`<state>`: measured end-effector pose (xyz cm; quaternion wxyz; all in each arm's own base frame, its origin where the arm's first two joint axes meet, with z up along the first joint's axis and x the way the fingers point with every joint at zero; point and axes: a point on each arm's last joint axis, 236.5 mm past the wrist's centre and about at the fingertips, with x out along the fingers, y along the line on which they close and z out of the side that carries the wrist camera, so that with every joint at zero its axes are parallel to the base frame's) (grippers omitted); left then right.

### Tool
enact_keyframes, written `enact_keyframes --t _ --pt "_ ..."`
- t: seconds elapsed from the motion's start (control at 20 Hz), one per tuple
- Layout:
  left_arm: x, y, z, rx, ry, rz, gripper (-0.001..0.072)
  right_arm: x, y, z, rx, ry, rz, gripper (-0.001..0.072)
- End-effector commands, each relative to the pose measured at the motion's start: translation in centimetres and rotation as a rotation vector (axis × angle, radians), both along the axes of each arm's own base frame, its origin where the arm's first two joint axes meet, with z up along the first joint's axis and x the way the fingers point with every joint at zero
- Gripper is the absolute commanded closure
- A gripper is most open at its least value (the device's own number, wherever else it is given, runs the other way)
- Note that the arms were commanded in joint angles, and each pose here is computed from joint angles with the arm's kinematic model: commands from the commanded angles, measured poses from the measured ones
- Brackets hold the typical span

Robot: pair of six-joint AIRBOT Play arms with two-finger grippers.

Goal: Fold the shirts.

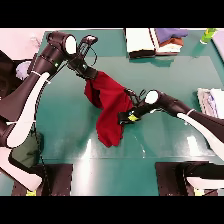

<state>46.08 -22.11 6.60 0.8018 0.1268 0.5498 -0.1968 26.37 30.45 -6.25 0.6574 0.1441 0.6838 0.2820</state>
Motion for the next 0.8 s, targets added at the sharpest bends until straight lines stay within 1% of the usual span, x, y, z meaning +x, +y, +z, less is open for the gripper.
enact_keyframes --t 0.0,0.05,0.2,0.3,0.4,0.55,0.65,0.75 --pt "-0.1 0.4 0.1 0.015 0.000 0.003 0.0678 0.8 1.4 0.0 0.007 -0.029 0.022 0.0695" --pt "0.0 0.9 0.7 0.029 -0.015 0.007 0.0678 1.4 1.2 0.7 -0.001 -0.056 0.036 0.0695" --pt "0.0 2.2 5.7 0.027 -0.140 0.022 0.0678 4.3 -2.1 4.9 -0.086 -0.188 0.045 0.0696" --pt "-1.0 3.2 11.7 -0.015 -0.273 0.032 0.0678 6.9 -6.1 10.1 -0.156 -0.318 0.022 0.0696" --pt "-3.4 4.3 17.9 -0.075 -0.394 0.037 0.0679 8.7 -10.0 16.6 -0.193 -0.455 -0.037 0.0696" --pt "-8.1 5.9 25.8 -0.169 -0.550 0.036 0.0679 9.6 -14.8 27.5 -0.182 -0.687 -0.163 0.0696" --pt "-11.3 6.9 29.7 -0.227 -0.637 0.031 0.0679 8.5 -17.4 34.0 -0.171 -0.826 -0.234 0.0697" --pt "-13.5 7.9 32.6 -0.256 -0.717 0.020 0.0679 7.0 -19.5 39.2 -0.156 -0.940 -0.299 0.0697"
